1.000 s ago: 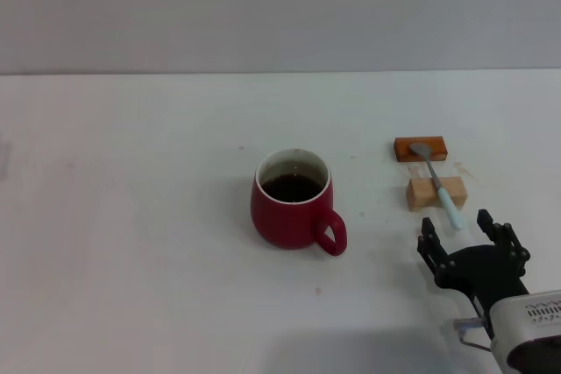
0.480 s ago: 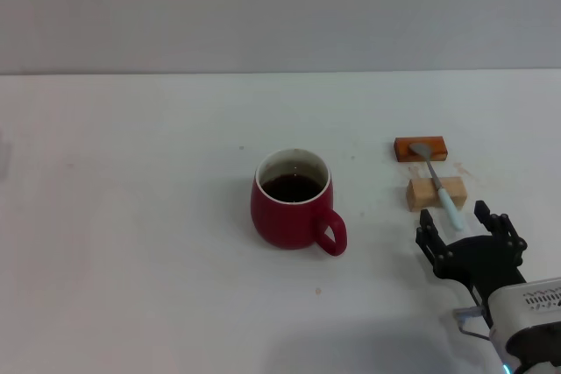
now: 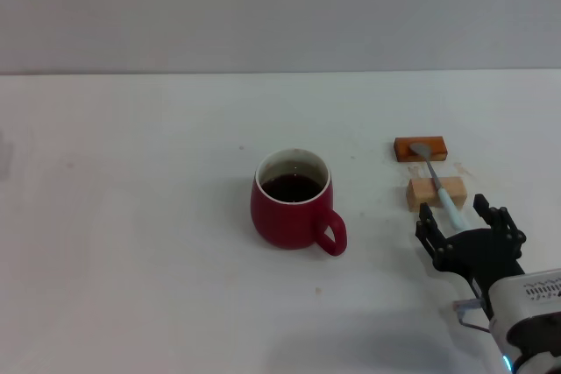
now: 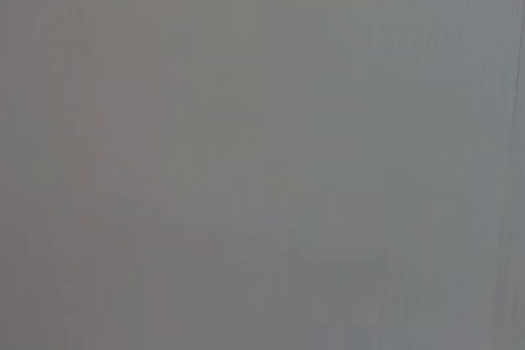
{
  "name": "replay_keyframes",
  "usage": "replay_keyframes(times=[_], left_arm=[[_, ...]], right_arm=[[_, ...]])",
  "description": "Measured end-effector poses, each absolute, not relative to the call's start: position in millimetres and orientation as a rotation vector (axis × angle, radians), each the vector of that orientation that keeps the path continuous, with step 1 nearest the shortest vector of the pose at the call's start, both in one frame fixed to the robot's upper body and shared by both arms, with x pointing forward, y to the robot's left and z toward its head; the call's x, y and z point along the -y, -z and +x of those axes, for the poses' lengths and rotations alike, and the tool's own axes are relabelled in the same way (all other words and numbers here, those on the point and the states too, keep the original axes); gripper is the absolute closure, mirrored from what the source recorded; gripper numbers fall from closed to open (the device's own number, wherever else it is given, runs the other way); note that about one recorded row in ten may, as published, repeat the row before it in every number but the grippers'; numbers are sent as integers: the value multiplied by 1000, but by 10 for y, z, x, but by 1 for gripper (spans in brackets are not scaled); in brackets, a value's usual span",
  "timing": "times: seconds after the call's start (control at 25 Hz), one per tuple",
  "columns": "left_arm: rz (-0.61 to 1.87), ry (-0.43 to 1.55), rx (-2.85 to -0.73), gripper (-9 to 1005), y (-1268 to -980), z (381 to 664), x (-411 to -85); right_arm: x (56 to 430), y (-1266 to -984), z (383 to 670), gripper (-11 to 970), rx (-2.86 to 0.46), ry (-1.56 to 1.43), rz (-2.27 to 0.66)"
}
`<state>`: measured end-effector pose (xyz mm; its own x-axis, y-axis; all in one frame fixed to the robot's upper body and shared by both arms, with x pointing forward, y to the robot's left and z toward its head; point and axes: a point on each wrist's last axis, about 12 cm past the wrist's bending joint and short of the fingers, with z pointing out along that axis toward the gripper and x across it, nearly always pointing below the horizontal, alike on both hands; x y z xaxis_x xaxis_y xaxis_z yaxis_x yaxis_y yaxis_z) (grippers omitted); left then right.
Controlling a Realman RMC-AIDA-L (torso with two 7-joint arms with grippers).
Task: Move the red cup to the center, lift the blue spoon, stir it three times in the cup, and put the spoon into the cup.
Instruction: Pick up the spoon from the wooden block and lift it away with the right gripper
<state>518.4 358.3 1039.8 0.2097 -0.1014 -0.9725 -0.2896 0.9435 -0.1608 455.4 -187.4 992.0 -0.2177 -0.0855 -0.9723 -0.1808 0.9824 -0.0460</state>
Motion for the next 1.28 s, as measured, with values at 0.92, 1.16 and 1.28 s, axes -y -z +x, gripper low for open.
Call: replay_keyframes(times=[0.92,1.16,1.28], left_arm=[[-340,-139,-1350,134,-10401,5158,-3592],[-340,-139,-1350,134,-10402,5160,-3591],[-341,-140,-1351,134,-10400,5156,-3593]], right_arm=[[1880,-9884,4632,225,-1819,-93,-214],[1888,-9892,4650,233,-1817,-89,-208],[1886,-9894,4660,236,-1818,-92,-208]])
